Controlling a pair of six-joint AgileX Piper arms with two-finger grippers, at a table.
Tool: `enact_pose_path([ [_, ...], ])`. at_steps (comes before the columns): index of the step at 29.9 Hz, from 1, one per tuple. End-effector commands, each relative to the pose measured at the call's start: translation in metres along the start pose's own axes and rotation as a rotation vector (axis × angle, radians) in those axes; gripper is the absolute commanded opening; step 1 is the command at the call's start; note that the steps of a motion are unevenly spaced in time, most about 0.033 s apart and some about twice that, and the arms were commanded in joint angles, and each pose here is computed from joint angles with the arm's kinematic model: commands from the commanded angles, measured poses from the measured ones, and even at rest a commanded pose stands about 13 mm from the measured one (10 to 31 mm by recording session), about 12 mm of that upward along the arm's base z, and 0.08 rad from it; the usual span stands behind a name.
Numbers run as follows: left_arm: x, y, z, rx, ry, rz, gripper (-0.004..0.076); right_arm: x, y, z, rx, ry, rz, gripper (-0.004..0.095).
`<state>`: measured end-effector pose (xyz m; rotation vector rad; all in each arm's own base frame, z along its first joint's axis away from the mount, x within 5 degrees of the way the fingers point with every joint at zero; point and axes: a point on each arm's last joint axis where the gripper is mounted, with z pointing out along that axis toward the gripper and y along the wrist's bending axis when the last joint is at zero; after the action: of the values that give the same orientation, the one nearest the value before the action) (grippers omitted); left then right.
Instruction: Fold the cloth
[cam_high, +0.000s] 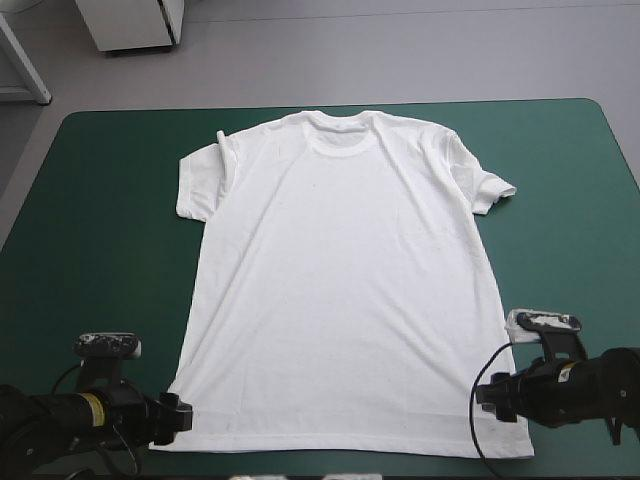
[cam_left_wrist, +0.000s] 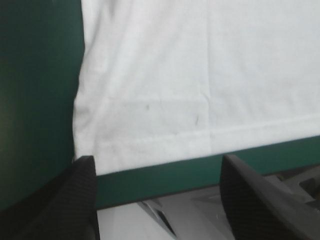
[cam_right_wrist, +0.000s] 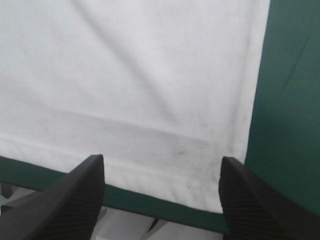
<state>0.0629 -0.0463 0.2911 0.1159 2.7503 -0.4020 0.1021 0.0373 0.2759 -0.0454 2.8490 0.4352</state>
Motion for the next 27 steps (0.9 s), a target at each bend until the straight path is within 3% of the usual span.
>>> enact_pose_path([
  [1, -0.019, -0.004, -0.028, -0.022, -0.123, -0.017, 0.0493, -0.018, 0.009, -0.037, 0.027, -0.129, -0.053, 0.0559],
  [5, -0.046, -0.007, -0.035, -0.128, -0.178, 0.010, 0.0435, -0.044, 0.015, -0.070, 0.088, -0.241, -0.087, 0.0500],
  [8, -0.070, -0.013, -0.034, -0.189, -0.200, 0.036, 0.0435, -0.067, 0.023, -0.088, 0.084, -0.288, -0.103, 0.0486],
  [18, -0.167, -0.036, -0.024, -0.291, -0.268, 0.088, 0.0435, -0.129, 0.032, -0.099, 0.105, -0.306, -0.123, 0.0486],
  [23, -0.213, -0.005, -0.022, -0.216, -0.276, 0.005, 0.0435, -0.135, 0.031, -0.100, 0.132, -0.315, -0.128, 0.0486],
  [27, -0.235, 0.017, -0.009, -0.243, -0.218, -0.001, 0.0434, -0.138, 0.027, -0.102, 0.180, -0.340, -0.125, 0.0486],
])
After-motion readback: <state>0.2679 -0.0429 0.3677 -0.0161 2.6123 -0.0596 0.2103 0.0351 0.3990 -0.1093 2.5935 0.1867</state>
